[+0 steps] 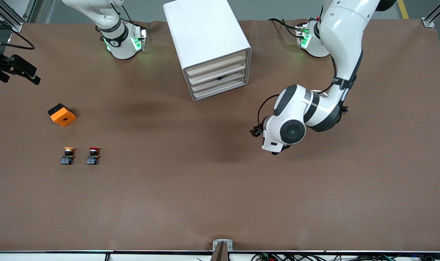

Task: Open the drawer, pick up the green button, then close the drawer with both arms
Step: 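Move the left gripper toward the white cabinet's drawer handle, then grasp the drawer handle with the left gripper and pull the drawer open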

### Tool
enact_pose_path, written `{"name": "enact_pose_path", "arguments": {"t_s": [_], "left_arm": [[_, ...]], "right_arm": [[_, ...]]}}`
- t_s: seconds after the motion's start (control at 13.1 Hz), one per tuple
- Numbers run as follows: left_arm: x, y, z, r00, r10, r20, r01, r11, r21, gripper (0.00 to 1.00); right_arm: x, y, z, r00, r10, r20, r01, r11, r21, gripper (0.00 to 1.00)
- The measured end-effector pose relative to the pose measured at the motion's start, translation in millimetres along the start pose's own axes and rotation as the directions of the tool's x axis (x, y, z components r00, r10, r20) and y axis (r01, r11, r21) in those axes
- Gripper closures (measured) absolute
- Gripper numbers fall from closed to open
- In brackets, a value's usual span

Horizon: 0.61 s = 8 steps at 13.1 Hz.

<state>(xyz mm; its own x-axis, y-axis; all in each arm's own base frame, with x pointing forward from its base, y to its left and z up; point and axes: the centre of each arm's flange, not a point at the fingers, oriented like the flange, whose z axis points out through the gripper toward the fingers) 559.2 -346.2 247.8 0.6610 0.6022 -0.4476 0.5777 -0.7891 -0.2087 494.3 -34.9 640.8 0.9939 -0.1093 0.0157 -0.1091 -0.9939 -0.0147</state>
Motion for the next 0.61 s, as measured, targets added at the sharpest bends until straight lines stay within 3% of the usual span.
{"name": "enact_pose_path", "arguments": {"t_s": [0.15,0.31,0.46,0.61], "left_arm": [[11,8,29,0.981,-0.172,0.094,0.174,0.985,-0.008,0.00],[11,13,44,0.920,-0.356,0.161,0.358,0.933,0.015,0.00],[-1,19,55,0.832,-0.528,0.172,0.526,0.848,0.060,0.00],[-22,28,74,0.723,-0.678,0.136,0.668,0.735,0.118,0.00]], "right_arm": [[0,-1,-1,1.000,0.011,-0.001,-0.011,1.000,0.011,0.00],[0,-1,-1,1.000,0.013,-0.001,-0.013,1.000,0.012,0.00],[0,-1,-1,1.000,0.014,-0.001,-0.014,1.000,0.013,0.00],[-1,-1,-1,1.000,0.014,-0.001,-0.014,1.000,0.013,0.00]]}}
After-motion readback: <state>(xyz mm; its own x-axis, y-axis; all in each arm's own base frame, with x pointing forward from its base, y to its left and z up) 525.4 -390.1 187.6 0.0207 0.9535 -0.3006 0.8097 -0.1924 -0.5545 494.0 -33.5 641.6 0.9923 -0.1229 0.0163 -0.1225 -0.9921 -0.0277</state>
